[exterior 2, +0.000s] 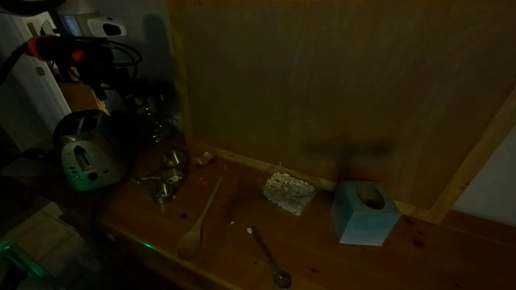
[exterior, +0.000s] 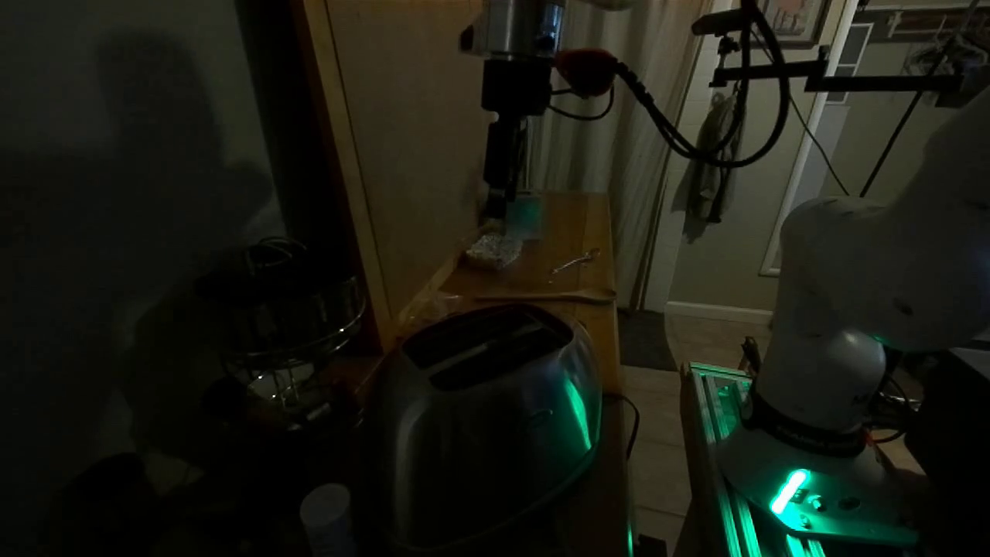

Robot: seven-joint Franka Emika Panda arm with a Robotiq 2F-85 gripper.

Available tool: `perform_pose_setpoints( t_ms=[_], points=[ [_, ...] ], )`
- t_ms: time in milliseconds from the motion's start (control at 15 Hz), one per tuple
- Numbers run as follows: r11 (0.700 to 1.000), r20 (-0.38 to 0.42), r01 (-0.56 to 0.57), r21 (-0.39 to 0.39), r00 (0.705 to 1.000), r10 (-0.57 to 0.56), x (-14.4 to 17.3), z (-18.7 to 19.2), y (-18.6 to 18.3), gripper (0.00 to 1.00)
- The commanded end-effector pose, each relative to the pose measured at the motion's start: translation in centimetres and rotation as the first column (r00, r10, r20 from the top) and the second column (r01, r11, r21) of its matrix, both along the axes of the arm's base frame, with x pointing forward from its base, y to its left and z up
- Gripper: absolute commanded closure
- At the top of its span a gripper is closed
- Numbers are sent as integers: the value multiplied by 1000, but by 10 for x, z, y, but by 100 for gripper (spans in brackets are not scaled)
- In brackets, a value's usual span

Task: Put the orange objects on the silver spoon then use the spoon to place the objects in the small measuring cup.

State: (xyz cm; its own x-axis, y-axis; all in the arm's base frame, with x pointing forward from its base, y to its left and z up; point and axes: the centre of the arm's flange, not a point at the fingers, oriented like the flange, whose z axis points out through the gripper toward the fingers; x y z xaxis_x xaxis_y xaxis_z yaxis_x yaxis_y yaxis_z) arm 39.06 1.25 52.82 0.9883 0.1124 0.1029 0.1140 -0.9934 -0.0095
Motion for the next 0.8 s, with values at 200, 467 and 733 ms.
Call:
perform_pose_setpoints(
  t_ms=[200,467,733],
  points=[
    [997,14,-75,31,997,75,3,-6,-41,0],
    [996,40,-83,-21,996,84,19,-12,-67,0],
    [975,-14,-210,73,977,211,32,-47,-113,0]
  ],
)
